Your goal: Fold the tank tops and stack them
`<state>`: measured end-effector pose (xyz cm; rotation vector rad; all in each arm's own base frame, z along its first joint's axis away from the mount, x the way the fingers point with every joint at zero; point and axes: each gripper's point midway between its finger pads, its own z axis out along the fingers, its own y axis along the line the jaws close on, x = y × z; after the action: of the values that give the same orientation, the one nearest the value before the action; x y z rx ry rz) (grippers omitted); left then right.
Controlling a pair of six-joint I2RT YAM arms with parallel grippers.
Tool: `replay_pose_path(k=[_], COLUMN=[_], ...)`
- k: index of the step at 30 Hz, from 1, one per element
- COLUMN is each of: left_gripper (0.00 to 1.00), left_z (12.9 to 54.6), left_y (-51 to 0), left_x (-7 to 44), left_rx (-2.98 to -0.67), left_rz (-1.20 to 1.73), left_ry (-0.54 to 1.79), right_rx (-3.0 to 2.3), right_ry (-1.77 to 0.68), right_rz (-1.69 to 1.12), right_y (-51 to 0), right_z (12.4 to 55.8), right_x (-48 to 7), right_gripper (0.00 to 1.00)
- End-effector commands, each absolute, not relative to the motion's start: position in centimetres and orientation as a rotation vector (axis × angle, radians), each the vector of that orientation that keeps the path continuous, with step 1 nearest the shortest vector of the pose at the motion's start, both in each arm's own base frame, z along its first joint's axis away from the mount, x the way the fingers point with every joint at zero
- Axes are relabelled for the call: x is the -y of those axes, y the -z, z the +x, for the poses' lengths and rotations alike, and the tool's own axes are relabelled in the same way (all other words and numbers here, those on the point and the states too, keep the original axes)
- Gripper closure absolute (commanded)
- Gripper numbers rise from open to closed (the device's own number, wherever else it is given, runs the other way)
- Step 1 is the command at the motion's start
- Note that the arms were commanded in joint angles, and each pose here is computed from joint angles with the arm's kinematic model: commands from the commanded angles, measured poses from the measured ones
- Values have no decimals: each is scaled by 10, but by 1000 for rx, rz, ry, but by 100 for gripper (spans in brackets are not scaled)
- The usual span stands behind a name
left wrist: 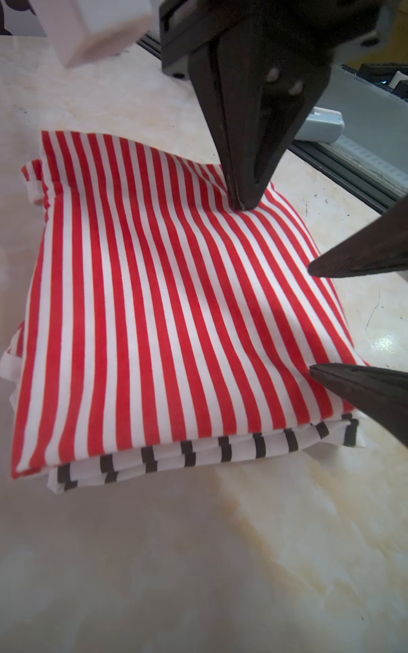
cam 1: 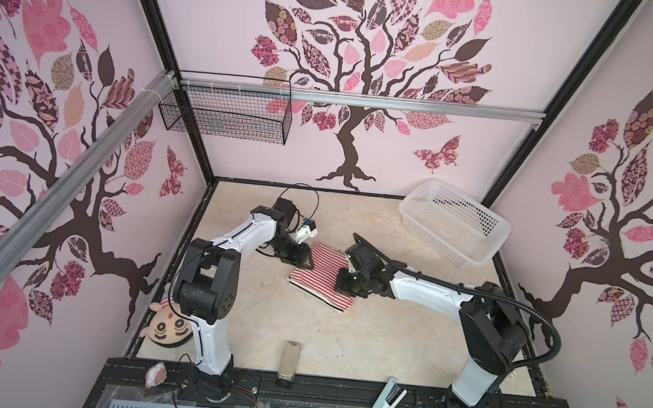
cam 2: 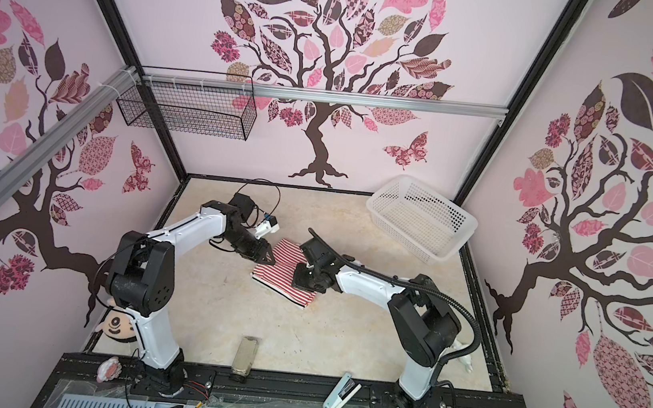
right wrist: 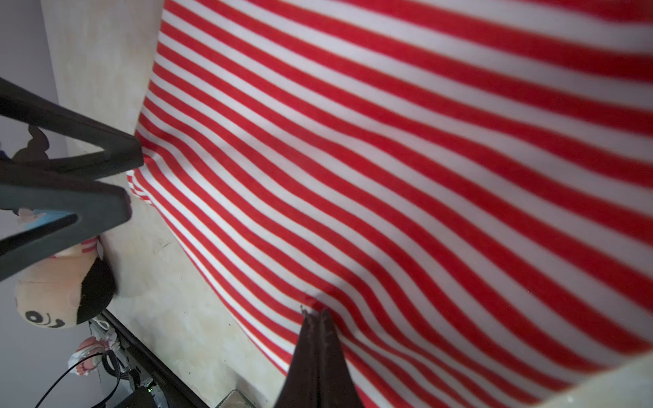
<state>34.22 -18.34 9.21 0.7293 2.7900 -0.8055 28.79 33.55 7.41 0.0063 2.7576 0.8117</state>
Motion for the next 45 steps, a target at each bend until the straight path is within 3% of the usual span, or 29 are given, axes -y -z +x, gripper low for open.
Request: replay_pose_path(k=[1,12,23,33,38,45], left_gripper=[58,58,55,52,51,51], left_z=[339,320,319,334,341,335], left_y=[-71,-39,-31,-61,-53,-41], left_x=[175,152,145,140,139,142], left_rx=[-2825,-2891,-2917,-2828,-2841,-2871], left_rz=[747,769,765,764,747,714], left_ry=[763,616,563,474,467,532], right_rx=[-2764,-2861,-2877,-2709,-2688,-2725], right_ry=[-807,-797,-767,-762,-767,-732], right_rz=[27,35,22,18,116,177], right_y=[-68,-25,-23,-95,-93,-65], right_z=[283,242,224,264,298,326], right_x=[-341,-338,-321,-317,-302,-288], right_gripper=[100,100,100,91,84,83])
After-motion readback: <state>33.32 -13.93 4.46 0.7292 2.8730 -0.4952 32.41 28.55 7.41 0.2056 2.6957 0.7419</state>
